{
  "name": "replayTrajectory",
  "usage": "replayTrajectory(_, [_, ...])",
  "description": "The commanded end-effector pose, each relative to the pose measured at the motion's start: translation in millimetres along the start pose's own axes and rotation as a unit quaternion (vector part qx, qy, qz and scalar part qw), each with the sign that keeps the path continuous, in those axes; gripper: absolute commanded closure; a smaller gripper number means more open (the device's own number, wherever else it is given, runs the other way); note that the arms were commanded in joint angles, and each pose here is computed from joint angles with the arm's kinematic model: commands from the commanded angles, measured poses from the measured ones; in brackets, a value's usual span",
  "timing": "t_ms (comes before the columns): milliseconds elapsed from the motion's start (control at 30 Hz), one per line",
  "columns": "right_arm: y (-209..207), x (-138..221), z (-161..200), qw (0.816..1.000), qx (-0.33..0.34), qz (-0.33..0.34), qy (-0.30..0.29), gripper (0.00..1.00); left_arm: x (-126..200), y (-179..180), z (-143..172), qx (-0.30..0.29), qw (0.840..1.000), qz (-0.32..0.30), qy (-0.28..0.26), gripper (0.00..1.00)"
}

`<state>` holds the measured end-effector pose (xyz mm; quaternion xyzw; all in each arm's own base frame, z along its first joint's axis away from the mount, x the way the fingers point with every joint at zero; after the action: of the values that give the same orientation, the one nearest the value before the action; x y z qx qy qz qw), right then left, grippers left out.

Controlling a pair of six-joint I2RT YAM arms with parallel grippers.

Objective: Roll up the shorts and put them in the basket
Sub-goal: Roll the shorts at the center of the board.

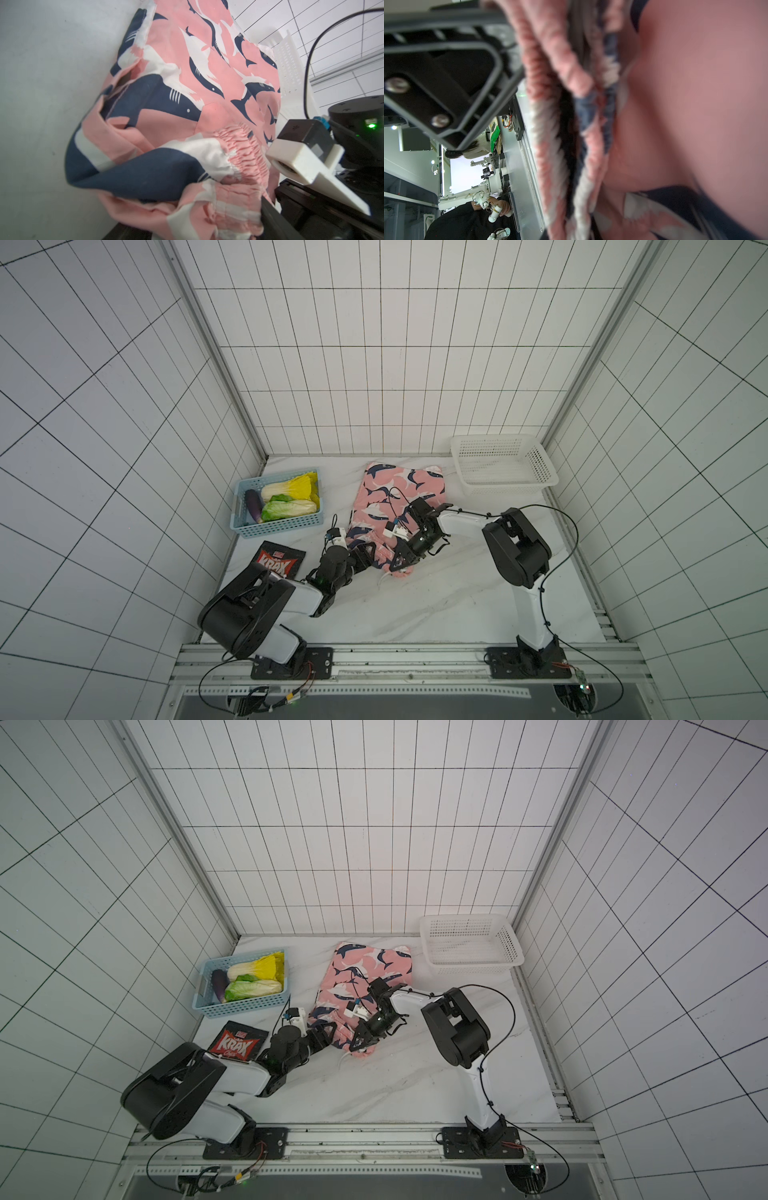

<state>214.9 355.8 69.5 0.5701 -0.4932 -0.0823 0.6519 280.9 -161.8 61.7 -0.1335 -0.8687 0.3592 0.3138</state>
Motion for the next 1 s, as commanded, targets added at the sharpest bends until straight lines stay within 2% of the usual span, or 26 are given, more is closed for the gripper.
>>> replayTrajectory(0, [-4.4,-7.7,10.3,0.999,-0.020,-0.019,0.016,1.00,-8.3,2.5,-4.3,0.018,1.000,-0.003,-0.003,0.41])
replayTrajectory(67, [-5.7,-8.0,11.4,0.999,-0.021,-0.020,0.016,1.00,-14.2,4.7,-3.5,0.022,1.000,-0.010,0.004,0.54])
replayTrajectory(100, [-6.0,-8.5,12.1,0.999,-0.022,-0.020,0.017,1.00,-17.2,6.3,-3.7,0.024,1.000,-0.013,0.005,0.55])
replayTrajectory(133, [-6.6,-8.7,12.3,0.999,-0.023,-0.020,0.018,1.00,-19.8,6.9,-4.0,0.027,1.000,-0.012,0.007,0.61])
replayTrajectory(267, [-7.9,-8.3,12.5,0.999,-0.024,-0.015,0.017,1.00,-25.6,14.0,-4.8,0.047,0.999,-0.016,0.013,0.95])
replayTrajectory(300, [-8.4,-6.9,11.7,1.000,-0.024,-0.011,0.015,1.00,-25.6,15.3,-5.6,0.046,0.999,-0.018,0.013,1.00])
replayTrajectory(433, [-12.6,-1.1,11.0,0.999,-0.018,0.033,0.006,0.97,-17.5,17.0,-11.6,0.050,0.998,-0.027,0.007,1.00])
replayTrajectory(533, [-22.1,8.2,10.6,0.994,-0.016,0.104,-0.010,0.81,-10.9,11.0,-18.8,0.037,0.998,-0.046,0.012,1.00])
replayTrajectory(600, [-29.8,18.0,12.9,0.984,-0.006,0.177,-0.023,0.73,-6.8,4.4,-24.8,0.015,0.998,-0.065,0.022,1.00])
replayTrajectory(733, [-29.6,37.7,16.7,0.946,0.038,0.318,-0.054,0.63,-0.3,2.0,-30.1,-0.007,0.994,-0.103,0.038,1.00])
replayTrajectory(833, [-15.6,48.9,20.0,0.909,0.089,0.399,-0.079,0.58,-2.1,5.8,-27.6,-0.008,0.990,-0.126,0.057,1.00])
replayTrajectory(967, [17.4,48.9,21.3,0.861,0.190,0.457,-0.118,0.52,-5.7,12.9,-20.6,0.004,0.986,-0.146,0.080,1.00])
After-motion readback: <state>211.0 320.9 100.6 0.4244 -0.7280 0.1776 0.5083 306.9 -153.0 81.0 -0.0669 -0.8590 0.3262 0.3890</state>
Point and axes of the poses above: each gripper's point midway between its finger pads, its own x axis back along the fingers, its own y axis along the line the jaws close on, z = x × y, the point moved 3 cm from there along x, back along the fingers, and after that the axes turned 2 degrees about -x, right-handed, at the moved point
